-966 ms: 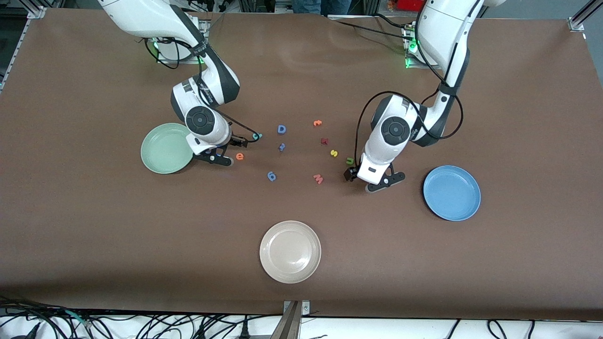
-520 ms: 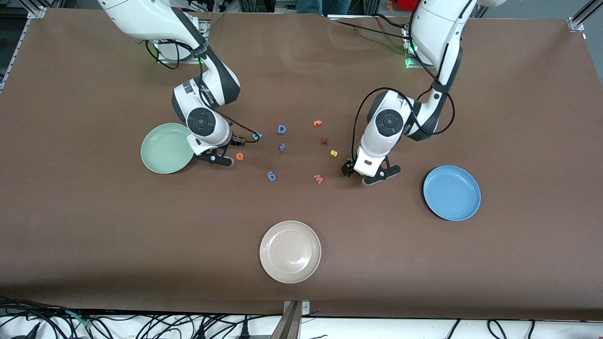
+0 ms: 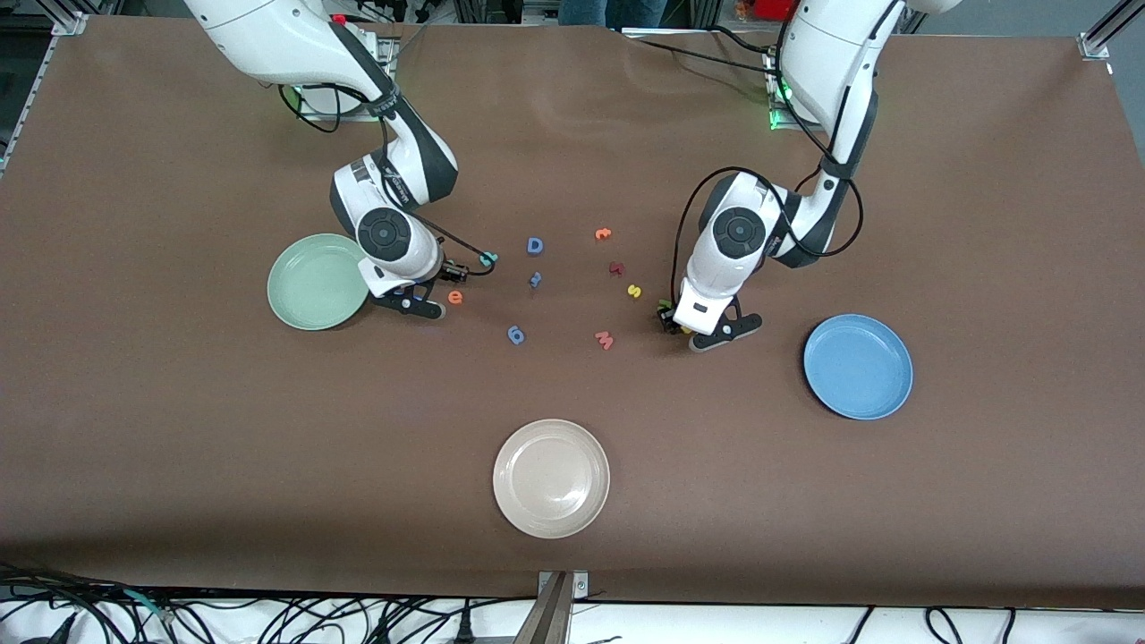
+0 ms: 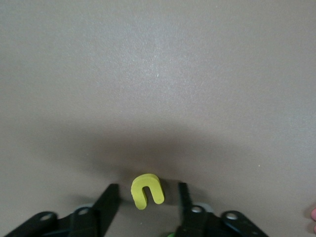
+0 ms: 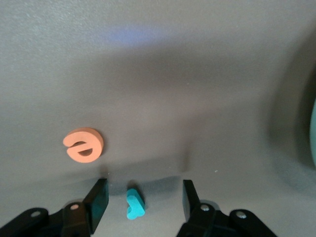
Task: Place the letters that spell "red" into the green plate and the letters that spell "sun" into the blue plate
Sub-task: 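Carry the yellow u to the blue plate while the right gripper carries cyan piece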
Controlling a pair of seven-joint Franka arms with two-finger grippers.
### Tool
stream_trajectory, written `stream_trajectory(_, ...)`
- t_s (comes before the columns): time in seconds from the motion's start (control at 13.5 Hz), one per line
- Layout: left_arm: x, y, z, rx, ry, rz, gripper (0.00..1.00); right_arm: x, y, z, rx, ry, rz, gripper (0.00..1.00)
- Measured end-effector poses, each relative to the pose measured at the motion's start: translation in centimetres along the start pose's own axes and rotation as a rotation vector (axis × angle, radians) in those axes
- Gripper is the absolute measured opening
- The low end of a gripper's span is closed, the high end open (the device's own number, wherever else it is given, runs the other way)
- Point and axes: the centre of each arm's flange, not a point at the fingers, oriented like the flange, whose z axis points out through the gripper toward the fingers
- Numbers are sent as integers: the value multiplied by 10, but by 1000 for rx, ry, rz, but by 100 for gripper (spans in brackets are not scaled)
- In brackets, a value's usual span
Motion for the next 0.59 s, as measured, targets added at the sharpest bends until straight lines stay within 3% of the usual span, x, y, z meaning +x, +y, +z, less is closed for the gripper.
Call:
stream_trajectory(0.07, 0, 0, 0, 0, 0, 0, 52, 0, 0, 1, -1, -1, 2, 70)
stream_trajectory(0.3, 1, 2, -6, -9, 6, 1, 27, -2, -2, 1, -1, -3, 22, 70)
stream_trajectory(0.59, 1, 1, -4, -7, 6, -1, 27, -11, -12, 1, 3, -6, 34, 68)
